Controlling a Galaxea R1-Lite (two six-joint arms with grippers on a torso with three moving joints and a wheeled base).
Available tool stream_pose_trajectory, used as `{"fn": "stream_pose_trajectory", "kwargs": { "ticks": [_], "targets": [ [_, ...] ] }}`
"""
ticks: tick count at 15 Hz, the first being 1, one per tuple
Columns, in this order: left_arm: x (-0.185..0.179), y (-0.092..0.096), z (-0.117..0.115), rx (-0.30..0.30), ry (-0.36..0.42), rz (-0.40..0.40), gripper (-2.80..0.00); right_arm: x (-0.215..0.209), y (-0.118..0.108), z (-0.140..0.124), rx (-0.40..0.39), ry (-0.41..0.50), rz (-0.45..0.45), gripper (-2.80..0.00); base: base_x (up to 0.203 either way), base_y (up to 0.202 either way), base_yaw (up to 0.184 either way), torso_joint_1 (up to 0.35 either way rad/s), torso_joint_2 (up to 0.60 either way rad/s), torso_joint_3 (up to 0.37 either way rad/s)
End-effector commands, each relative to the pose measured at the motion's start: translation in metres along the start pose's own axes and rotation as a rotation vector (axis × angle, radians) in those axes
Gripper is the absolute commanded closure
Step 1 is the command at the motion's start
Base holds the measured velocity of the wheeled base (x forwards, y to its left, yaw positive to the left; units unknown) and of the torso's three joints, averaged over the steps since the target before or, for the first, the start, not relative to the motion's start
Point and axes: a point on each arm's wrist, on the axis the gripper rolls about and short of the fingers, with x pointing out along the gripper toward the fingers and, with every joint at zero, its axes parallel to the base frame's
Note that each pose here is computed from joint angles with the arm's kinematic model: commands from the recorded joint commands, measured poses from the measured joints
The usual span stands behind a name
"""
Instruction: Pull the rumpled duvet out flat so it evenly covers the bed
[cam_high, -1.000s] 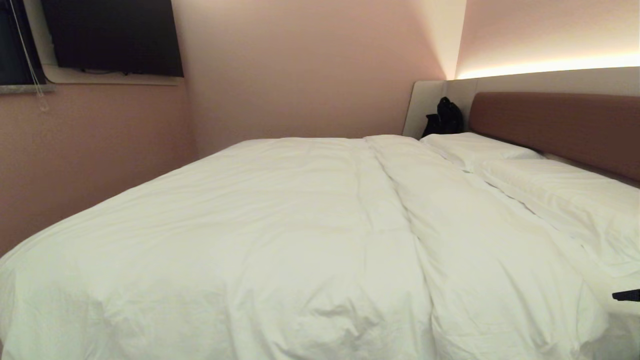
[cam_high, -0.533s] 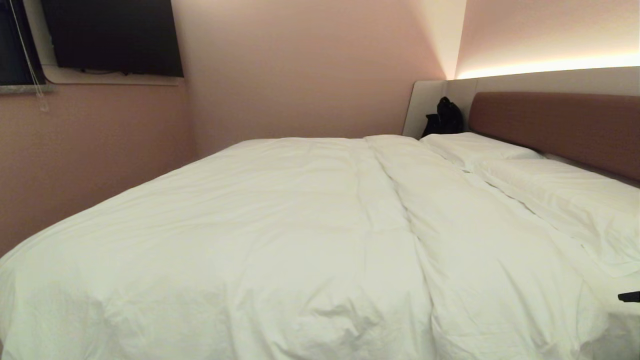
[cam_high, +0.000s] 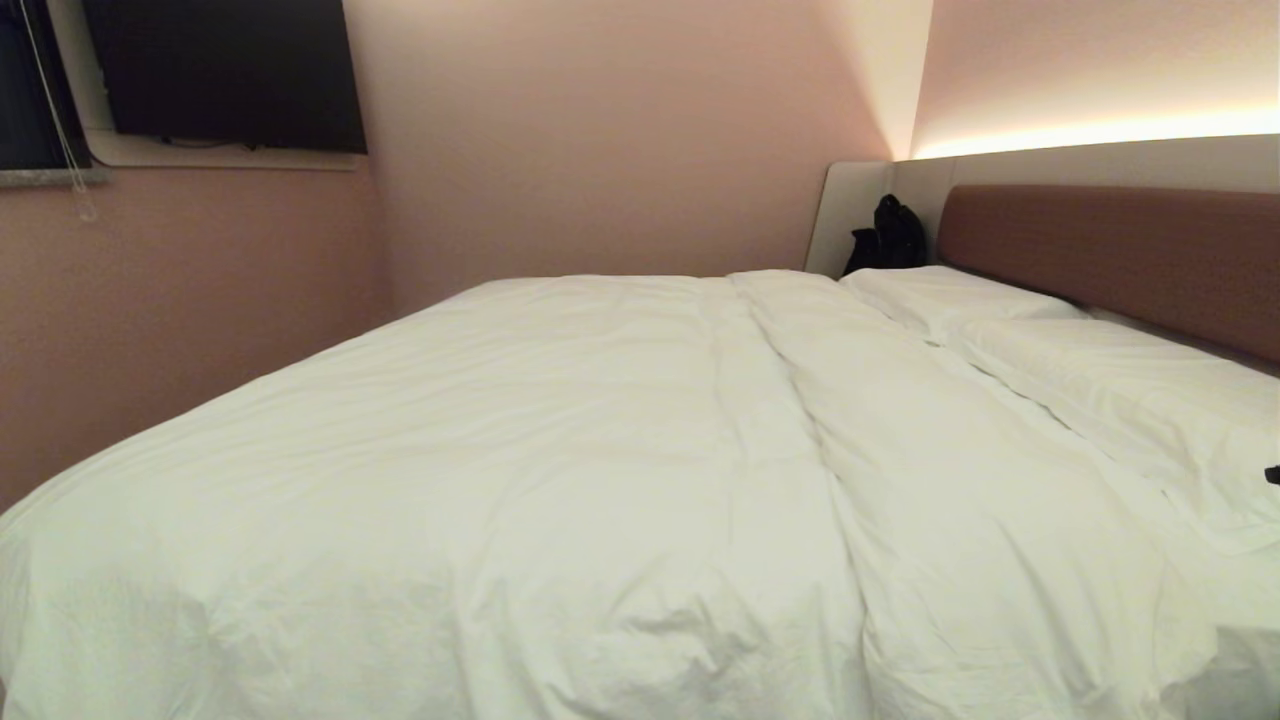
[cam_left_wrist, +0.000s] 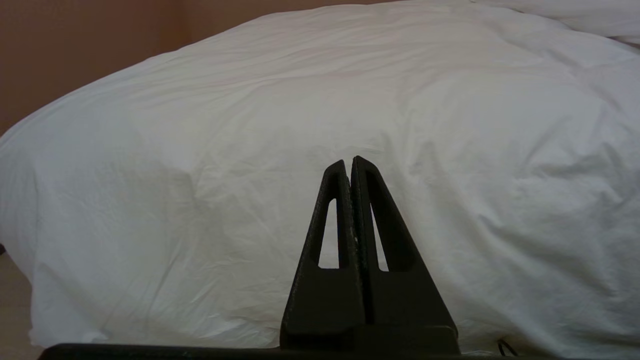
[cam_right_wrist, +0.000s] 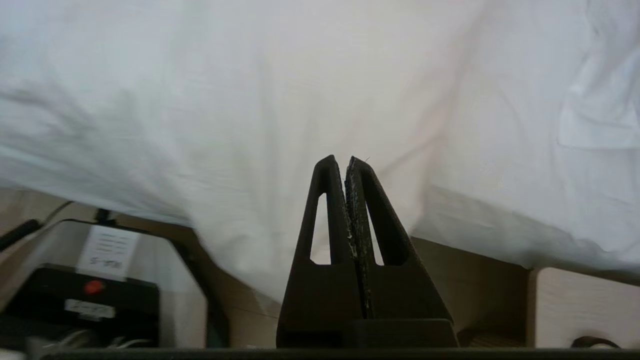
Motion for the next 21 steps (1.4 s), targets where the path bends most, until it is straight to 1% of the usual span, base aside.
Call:
{"fn": "stream_pose_trajectory", "kwargs": {
  "ticks": [1,4,6,7,10,12,14,17,18,20,21],
  "targets": [
    [0.0,0.0,0.0,0.001,0.001,0.0,0.0,-0.051,0.062,-0.005,0.348,0.012,-0.024,0.0,0.0,0.0,0.0,0.0,0.0,0.0],
    [0.0,0.0,0.0,0.001,0.001,0.0,0.0,-0.087,0.099,-0.025,0.38,0.014,-0.025,0.0,0.0,0.0,0.0,0.0,0.0,0.0],
    [0.0,0.0,0.0,0.001,0.001,0.0,0.0,-0.106,0.118,-0.04,0.395,0.021,-0.023,0.0,0.0,0.0,0.0,0.0,0.0,0.0],
    [0.0,0.0,0.0,0.001,0.001,0.0,0.0,-0.111,0.123,-0.046,0.413,0.033,-0.018,0.0,0.0,0.0,0.0,0.0,0.0,0.0],
    [0.0,0.0,0.0,0.001,0.001,0.0,0.0,-0.139,0.153,-0.073,0.432,-0.015,-0.025,0.0,0.0,0.0,0.0,0.0,0.0,0.0],
    [0.0,0.0,0.0,0.001,0.001,0.0,0.0,-0.153,0.167,-0.088,0.42,-0.043,-0.023,0.0,0.0,0.0,0.0,0.0,0.0,0.0],
    [0.0,0.0,0.0,0.001,0.001,0.0,0.0,-0.165,0.177,-0.1,0.369,-0.094,-0.002,0.0,0.0,0.0,0.0,0.0,0.0,0.0],
    [0.0,0.0,0.0,0.001,0.001,0.0,0.0,-0.201,0.185,-0.124,0.204,-0.245,0.102,0.0,0.0,0.0,0.0,0.0,0.0,0.0],
    [0.0,0.0,0.0,0.001,0.001,0.0,0.0,-0.213,0.187,-0.135,0.163,-0.303,0.115,0.0,0.0,0.0,0.0,0.0,0.0,0.0],
    [0.0,0.0,0.0,0.001,0.001,0.0,0.0,-0.225,0.187,-0.152,0.117,-0.369,0.123,0.0,0.0,0.0,0.0,0.0,0.0,0.0],
    [0.0,0.0,0.0,0.001,0.001,0.0,0.0,-0.227,0.186,-0.156,0.105,-0.385,0.128,0.0,0.0,0.0,0.0,0.0,0.0,0.0]
  ]
}}
